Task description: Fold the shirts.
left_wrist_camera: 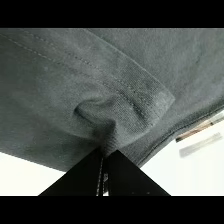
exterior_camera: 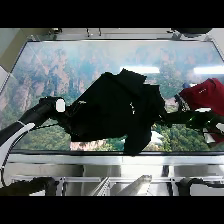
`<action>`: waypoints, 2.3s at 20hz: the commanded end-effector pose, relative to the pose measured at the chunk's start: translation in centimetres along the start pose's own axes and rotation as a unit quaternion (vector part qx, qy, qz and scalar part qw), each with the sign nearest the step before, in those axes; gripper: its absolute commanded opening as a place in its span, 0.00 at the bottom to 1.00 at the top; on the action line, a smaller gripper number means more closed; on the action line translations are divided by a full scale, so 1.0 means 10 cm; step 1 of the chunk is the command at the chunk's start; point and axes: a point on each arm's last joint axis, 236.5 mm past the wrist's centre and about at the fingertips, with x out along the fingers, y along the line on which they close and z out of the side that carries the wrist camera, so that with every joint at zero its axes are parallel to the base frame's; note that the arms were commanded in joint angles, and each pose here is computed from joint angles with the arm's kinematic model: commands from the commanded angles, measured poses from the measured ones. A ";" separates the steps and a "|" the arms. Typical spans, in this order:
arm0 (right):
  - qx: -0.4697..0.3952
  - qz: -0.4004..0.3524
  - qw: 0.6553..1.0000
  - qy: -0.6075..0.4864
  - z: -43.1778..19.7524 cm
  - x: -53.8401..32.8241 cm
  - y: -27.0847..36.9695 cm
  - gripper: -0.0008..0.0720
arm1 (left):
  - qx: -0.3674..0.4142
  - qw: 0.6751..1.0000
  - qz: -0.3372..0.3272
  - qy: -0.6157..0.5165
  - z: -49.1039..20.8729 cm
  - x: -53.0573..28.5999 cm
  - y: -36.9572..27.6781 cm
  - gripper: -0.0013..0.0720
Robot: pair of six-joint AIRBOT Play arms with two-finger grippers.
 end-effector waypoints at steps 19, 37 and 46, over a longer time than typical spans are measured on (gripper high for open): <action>-0.046 0.020 0.999 -0.013 0.02 -0.18 0.31 0.04 | -0.073 0.982 -0.169 -0.045 0.02 -0.09 -0.17 0.05; -0.041 0.025 0.999 -0.006 -0.01 -0.17 0.33 0.04 | -0.108 0.978 -0.153 -0.094 0.21 -0.18 0.10 0.05; -0.138 0.136 0.980 -0.046 -0.15 -0.97 1.38 0.04 | -0.088 0.911 -0.288 -0.282 0.56 -1.41 -0.28 0.05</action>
